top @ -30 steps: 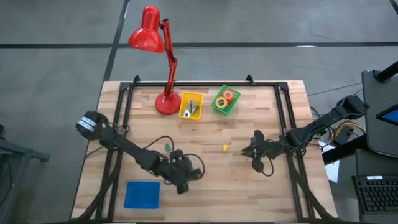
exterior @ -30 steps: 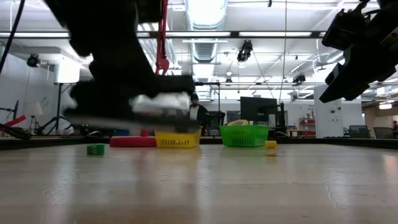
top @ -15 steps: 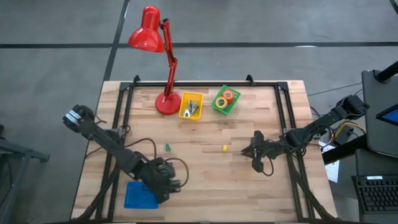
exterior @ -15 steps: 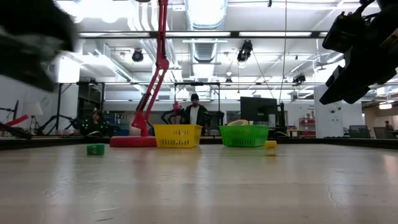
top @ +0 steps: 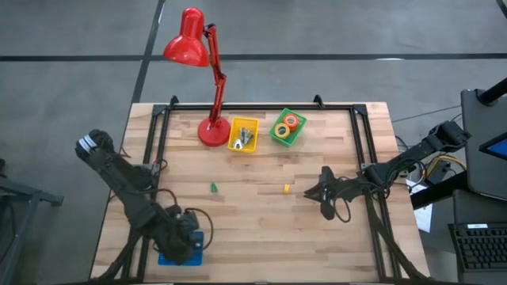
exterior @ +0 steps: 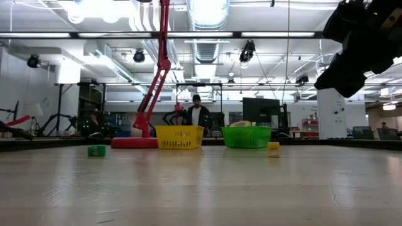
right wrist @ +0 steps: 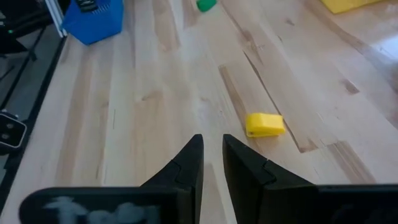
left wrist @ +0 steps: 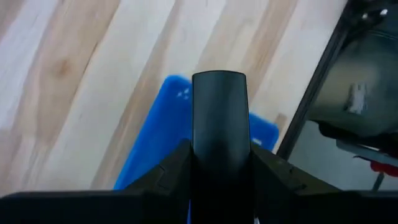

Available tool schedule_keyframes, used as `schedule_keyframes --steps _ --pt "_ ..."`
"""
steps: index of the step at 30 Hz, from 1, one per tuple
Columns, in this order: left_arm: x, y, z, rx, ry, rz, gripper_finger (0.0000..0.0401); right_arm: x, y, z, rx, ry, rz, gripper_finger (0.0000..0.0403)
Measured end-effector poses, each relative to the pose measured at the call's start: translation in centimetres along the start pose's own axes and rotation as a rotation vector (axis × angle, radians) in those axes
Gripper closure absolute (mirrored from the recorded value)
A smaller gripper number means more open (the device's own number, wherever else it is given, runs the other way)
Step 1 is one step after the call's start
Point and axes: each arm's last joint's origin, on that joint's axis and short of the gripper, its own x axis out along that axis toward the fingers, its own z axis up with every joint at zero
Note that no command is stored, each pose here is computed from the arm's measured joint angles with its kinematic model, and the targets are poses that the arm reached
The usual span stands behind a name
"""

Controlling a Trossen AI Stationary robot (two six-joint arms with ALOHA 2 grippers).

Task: Pick and place Stapler, Stapler remover, tape
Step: Put the large black stapler into the blue bin

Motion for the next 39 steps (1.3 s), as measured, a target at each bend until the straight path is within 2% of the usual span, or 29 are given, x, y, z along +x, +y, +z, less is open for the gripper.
schedule_keyframes --steps 7,13,19,24,29,33,39 --pt "0.0 0.6 -1.8 -0.048 0.011 0.094 0.0269 0.0 0.1 0.1 0.0 -0.011 0.008 0.035" --pt "1.5 0.1 -2.5 -0.033 -0.043 0.121 0.027 0.0 0.0 0.0 -0.006 -0.006 0.005 0.0349" --pt "3.8 0.3 -3.1 0.043 -0.024 0.205 0.0269 0.0 0.0 -0.1 -0.006 -0.005 0.006 0.0349" --pt "5.6 0.5 -3.4 0.057 -0.022 0.256 0.0269 0.0 0.0 -0.1 -0.005 -0.004 0.006 0.035" --pt "6.9 0.2 -3.5 0.059 -0.029 0.262 0.0266 0.0 0.0 -0.1 -0.004 -0.004 0.005 0.0349" --pt "7.8 0.1 -3.6 0.05 -0.033 0.278 0.025 0.0 0.0 -0.1 -0.003 -0.004 0.006 0.035" --pt "7.8 0.4 -3.5 -0.034 -0.043 0.309 0.0206 0.0 0.0 -0.1 0.001 -0.005 0.006 0.0349"
